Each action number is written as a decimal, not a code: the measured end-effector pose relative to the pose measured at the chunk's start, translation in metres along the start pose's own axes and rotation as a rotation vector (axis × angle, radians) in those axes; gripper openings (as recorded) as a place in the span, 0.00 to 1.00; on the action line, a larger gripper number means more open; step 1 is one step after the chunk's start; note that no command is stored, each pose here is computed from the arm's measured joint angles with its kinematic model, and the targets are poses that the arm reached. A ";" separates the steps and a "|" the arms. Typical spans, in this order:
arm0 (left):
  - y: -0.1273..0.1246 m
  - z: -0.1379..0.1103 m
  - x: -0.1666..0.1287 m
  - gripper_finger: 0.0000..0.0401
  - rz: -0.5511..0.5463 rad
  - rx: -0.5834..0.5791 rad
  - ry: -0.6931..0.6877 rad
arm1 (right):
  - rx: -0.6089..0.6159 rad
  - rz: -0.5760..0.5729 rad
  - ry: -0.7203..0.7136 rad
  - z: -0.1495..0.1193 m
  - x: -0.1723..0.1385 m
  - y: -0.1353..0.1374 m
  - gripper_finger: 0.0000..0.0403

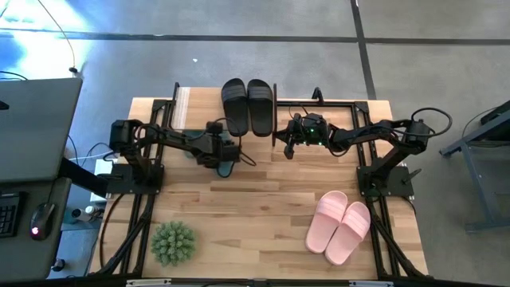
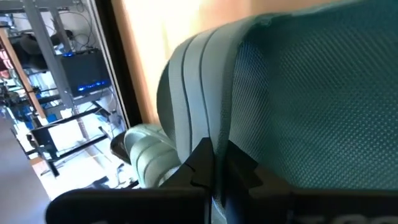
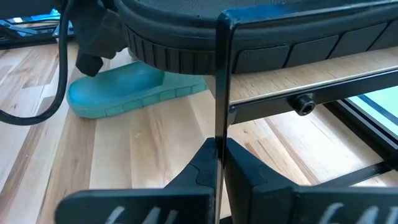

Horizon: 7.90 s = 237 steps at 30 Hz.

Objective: Pick and place slides into the shelf
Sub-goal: Put the green slide under the shelf, then put the left pink slide under the shelf

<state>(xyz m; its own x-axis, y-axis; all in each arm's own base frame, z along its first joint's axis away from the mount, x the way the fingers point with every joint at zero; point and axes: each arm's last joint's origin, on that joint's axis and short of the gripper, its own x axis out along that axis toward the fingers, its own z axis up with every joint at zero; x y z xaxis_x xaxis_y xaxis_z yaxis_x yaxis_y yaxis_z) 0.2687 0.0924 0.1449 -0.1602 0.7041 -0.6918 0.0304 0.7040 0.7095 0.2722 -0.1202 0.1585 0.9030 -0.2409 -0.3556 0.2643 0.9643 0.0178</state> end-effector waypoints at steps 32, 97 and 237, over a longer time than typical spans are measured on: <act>-0.001 -0.011 -0.003 0.38 -0.066 0.022 0.097 | 0.008 0.001 0.001 0.000 0.000 0.000 0.00; -0.061 0.008 -0.053 0.00 -0.559 -0.169 -0.095 | 0.014 0.005 -0.010 0.001 0.000 0.000 0.00; 0.058 -0.126 -0.179 0.46 -0.416 -0.546 -0.750 | -0.149 0.248 0.036 0.082 -0.203 0.164 0.28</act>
<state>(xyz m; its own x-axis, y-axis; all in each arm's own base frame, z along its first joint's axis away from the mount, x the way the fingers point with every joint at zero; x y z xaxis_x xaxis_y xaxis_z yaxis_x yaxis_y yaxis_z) 0.1749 -0.0043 0.3272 0.6109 0.4217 -0.6701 -0.3713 0.9001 0.2280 0.1597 0.0774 0.3100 0.9204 0.0055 -0.3910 -0.0179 0.9994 -0.0282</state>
